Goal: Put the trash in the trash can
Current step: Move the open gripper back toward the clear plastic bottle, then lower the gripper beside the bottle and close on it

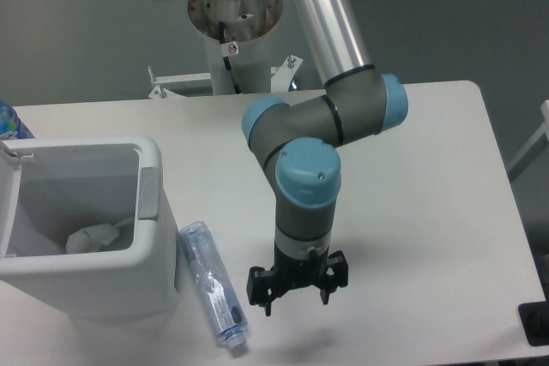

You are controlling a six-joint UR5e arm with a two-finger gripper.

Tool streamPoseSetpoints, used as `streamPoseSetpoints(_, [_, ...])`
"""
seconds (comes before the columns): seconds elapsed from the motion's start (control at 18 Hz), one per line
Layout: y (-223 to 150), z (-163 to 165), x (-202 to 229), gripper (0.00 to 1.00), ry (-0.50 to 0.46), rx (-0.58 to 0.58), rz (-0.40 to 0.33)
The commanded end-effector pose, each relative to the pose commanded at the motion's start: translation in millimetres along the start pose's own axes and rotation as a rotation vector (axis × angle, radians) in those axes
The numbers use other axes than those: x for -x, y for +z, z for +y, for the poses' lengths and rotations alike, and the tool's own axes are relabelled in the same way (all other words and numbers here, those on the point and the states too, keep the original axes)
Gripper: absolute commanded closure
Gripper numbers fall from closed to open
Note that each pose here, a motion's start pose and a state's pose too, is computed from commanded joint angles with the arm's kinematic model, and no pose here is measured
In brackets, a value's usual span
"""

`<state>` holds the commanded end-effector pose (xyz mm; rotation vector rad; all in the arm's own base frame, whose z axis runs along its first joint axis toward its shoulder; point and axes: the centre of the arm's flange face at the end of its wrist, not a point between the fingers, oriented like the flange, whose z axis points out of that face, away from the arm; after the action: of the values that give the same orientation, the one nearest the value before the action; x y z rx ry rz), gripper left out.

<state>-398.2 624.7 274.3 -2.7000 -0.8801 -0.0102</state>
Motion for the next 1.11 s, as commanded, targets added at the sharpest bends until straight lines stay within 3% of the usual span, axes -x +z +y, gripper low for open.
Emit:
streamPoseSetpoints(0.72, [44, -2, -59, 0.0, -0.021, 0.039, 0.023])
streamPoseSetpoints(1.11, [66, -6, -73, 0.0, 0.002, 0.05, -0.005])
